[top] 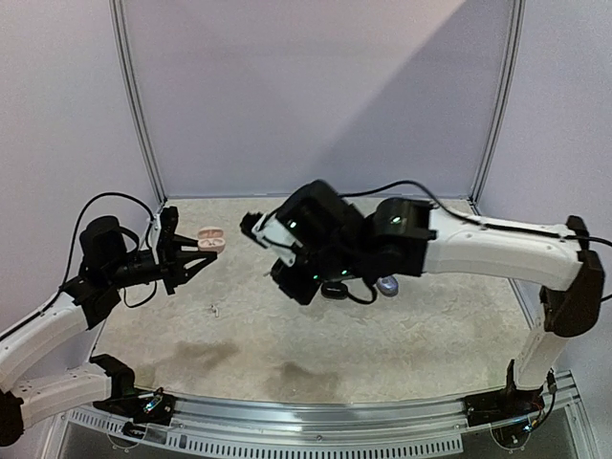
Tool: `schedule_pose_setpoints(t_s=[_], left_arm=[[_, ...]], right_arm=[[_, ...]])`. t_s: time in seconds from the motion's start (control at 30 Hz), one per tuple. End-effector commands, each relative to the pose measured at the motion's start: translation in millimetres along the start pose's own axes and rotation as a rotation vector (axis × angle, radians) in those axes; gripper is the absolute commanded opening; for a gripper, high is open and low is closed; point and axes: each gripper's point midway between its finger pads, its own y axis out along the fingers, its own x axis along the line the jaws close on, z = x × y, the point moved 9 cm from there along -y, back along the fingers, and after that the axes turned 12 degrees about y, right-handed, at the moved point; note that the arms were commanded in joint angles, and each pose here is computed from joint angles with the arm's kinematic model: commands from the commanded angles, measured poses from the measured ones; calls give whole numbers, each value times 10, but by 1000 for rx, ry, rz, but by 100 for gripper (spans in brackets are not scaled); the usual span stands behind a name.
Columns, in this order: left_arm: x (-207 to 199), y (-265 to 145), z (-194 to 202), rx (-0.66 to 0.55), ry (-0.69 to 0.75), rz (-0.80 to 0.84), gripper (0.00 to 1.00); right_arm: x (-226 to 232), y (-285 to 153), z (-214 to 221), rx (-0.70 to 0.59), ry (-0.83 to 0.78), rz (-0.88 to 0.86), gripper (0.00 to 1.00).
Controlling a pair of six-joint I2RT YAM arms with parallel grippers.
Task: Insert the wireless bluetooth earbuds into the charging case
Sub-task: Insert the right earbud into the right side groove of the charging case.
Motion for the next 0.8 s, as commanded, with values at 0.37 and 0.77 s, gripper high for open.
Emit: schedule_pose_setpoints(t_s=[0.37, 0.77], left_arm=[[-320, 343, -585, 67, 221, 171, 0], [-484, 358, -699, 36, 91, 377, 0]], right_arm=[[-28, -943, -427, -33, -122, 187, 0], [442, -1102, -480, -186, -462, 213, 0]])
